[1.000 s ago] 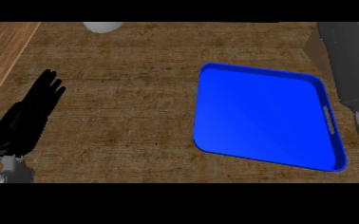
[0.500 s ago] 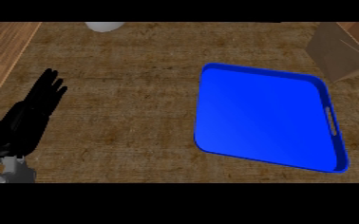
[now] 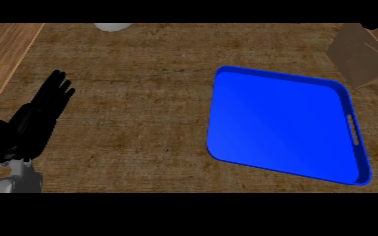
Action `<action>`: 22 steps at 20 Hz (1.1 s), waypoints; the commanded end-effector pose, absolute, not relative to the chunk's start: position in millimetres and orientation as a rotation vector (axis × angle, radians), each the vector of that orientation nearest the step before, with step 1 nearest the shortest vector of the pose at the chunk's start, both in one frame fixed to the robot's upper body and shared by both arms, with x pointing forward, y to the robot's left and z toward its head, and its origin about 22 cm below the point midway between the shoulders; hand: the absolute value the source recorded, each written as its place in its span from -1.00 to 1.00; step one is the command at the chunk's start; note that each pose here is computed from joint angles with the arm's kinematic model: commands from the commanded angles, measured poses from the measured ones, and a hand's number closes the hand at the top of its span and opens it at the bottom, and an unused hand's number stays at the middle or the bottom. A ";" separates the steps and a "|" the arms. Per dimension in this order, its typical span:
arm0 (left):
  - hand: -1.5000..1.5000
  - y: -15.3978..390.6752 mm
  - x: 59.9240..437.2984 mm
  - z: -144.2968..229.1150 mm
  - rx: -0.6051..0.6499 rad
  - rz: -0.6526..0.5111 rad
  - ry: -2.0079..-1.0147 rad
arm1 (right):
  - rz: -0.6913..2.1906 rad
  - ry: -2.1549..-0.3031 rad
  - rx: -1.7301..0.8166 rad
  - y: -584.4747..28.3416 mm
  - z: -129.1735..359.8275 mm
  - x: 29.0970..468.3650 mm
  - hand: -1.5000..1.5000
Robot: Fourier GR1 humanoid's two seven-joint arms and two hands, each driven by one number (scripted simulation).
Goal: Pick the pear from the tray and place it in the cardboard box
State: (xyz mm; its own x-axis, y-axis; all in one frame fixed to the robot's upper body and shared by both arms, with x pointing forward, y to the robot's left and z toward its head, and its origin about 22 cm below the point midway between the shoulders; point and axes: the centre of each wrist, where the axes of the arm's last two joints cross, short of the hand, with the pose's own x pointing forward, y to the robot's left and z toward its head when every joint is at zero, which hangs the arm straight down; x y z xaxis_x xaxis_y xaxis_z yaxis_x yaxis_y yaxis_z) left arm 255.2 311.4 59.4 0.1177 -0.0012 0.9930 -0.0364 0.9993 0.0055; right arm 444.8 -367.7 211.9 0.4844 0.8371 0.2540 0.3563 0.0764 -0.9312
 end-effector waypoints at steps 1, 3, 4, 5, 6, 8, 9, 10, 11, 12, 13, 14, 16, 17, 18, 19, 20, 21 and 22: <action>0.00 309.7 246.1 58.9 0.028 0.014 -1.447 | 0.474 -1.070 -1.461 -382.7 196.3 442.0 1.00; 0.00 292.4 259.5 58.6 0.003 0.017 -1.466 | 0.498 -1.080 -1.431 -390.2 162.8 434.0 1.00; 0.00 309.4 249.0 74.4 0.028 0.008 -1.465 | 0.473 -1.044 -1.400 -394.5 176.8 435.7 1.00; 0.00 315.8 246.5 52.2 0.015 0.033 -1.469 | 0.475 -1.028 -1.335 -413.3 164.3 424.5 1.00; 0.00 305.4 255.9 60.2 0.017 0.012 -1.468 | 0.455 -0.994 -1.281 -404.6 182.8 432.8 1.00; 0.00 319.3 261.3 69.0 0.033 0.014 -1.450 | 0.422 -0.893 -1.310 -413.5 146.0 421.6 1.00; 0.00 309.7 252.5 62.5 0.023 0.017 -1.462 | 0.375 -0.854 -1.273 -412.7 147.9 422.9 -1.00; 0.00 312.4 243.9 52.9 0.016 0.007 -1.465 | 0.389 -0.856 -1.247 -404.1 136.7 424.9 -1.00; 0.00 308.4 251.3 55.2 0.006 -0.001 -1.481 | 0.416 -0.866 -1.237 -413.1 127.0 417.7 -1.00; 0.00 308.5 261.8 69.0 0.005 0.009 -1.467 | 0.436 -0.895 -1.221 -412.4 123.8 417.1 -1.00; 0.00 302.9 258.1 65.3 0.030 0.027 -1.474 | 0.464 -0.908 -1.193 -411.0 131.9 420.1 -1.00; 0.00 305.3 259.7 56.3 0.028 0.010 -1.463 | 0.441 -0.972 -1.180 -412.2 118.1 415.3 -1.00; 0.00 299.6 253.5 65.4 0.019 -0.003 -1.468 | 0.413 -1.037 -1.203 -412.6 126.2 417.3 -1.00; 0.00 306.0 252.9 48.2 0.029 0.029 -1.469 | 0.374 -1.088 -1.203 -418.4 120.5 412.2 -1.00; 0.00 316.9 252.2 66.6 0.029 0.025 -1.455 | 0.316 -1.138 -1.217 -426.8 122.9 408.0 -1.00; 0.00 305.1 254.1 60.3 0.013 0.024 -1.449 | 0.240 -1.190 -1.216 -407.1 123.0 418.5 -1.00; 0.00 308.7 254.8 62.2 0.026 0.018 -1.472 | 0.121 -1.249 -1.223 -422.4 137.0 413.8 -1.00; 0.00 319.6 256.5 63.6 0.033 0.024 -1.448 | 0.030 -1.285 -1.195 -414.1 139.2 418.9 -1.00; 0.00 311.6 252.0 50.9 0.042 0.034 -1.464 | -0.028 -1.310 -1.190 -420.4 150.1 417.8 -1.00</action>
State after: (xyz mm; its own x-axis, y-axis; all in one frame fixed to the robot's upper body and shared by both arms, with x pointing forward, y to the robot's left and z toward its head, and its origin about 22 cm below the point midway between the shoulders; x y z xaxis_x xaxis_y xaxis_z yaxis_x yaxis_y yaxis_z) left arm 254.3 310.1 59.0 0.1097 -0.0026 0.9940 -0.0324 0.9995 0.0062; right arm 417.3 -416.1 135.7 0.4329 0.6716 0.6012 0.4482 0.4183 -0.7900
